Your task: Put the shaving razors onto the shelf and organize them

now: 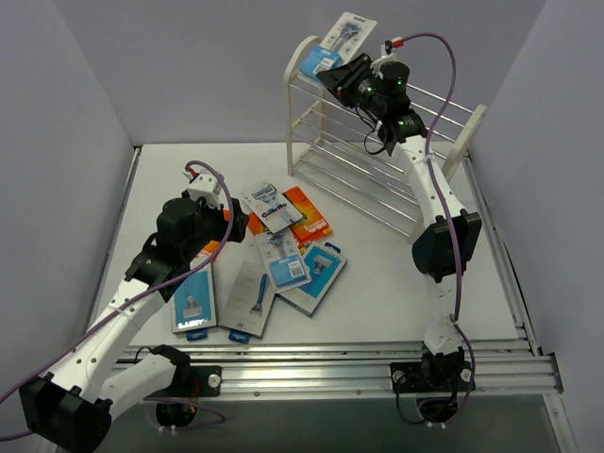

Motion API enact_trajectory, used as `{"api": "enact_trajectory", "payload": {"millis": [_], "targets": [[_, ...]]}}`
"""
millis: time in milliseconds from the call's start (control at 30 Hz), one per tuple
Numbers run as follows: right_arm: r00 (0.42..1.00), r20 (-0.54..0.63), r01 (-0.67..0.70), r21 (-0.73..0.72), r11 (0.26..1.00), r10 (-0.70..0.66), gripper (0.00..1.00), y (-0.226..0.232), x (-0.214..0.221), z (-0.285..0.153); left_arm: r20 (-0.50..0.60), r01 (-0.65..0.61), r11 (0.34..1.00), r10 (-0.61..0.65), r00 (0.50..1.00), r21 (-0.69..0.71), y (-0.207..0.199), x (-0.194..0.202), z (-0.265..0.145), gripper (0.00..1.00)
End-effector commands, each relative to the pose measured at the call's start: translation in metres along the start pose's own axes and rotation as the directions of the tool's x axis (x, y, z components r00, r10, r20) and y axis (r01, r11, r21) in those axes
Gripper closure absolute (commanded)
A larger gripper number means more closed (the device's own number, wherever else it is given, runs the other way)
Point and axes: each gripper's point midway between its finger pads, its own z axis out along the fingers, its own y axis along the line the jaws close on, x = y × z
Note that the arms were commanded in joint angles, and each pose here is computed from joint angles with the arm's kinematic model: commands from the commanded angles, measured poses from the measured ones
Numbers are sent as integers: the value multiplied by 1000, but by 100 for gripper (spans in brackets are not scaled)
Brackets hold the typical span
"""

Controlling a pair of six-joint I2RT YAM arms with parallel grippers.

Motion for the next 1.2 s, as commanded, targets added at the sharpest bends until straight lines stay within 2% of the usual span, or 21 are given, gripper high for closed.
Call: {"api": "enact_trajectory", "payload": {"millis": [0, 167, 467, 933, 1167], "targets": [[999, 27, 20, -91, 996, -17, 82, 28, -14, -6, 46, -11, 1000, 11, 999, 5, -3, -15, -1, 16], [1000, 16, 4, -105, 994, -2, 80, 29, -11, -4, 46, -11, 1000, 11, 999, 5, -3, -14, -1, 16], [1000, 9, -7, -103, 995, 8, 60, 28, -10, -4, 46, -10, 1000, 10, 999, 4, -2, -14, -1, 16], [1000, -9, -23, -119, 993, 23, 53, 33, -9, -6, 47, -11, 1000, 10, 999, 7, -4, -14, -1, 16], [999, -26, -27, -111, 993, 25, 39, 33, -1, -13, 51, -9, 1000, 8, 999, 10, -4, -16, -1, 16]]}}
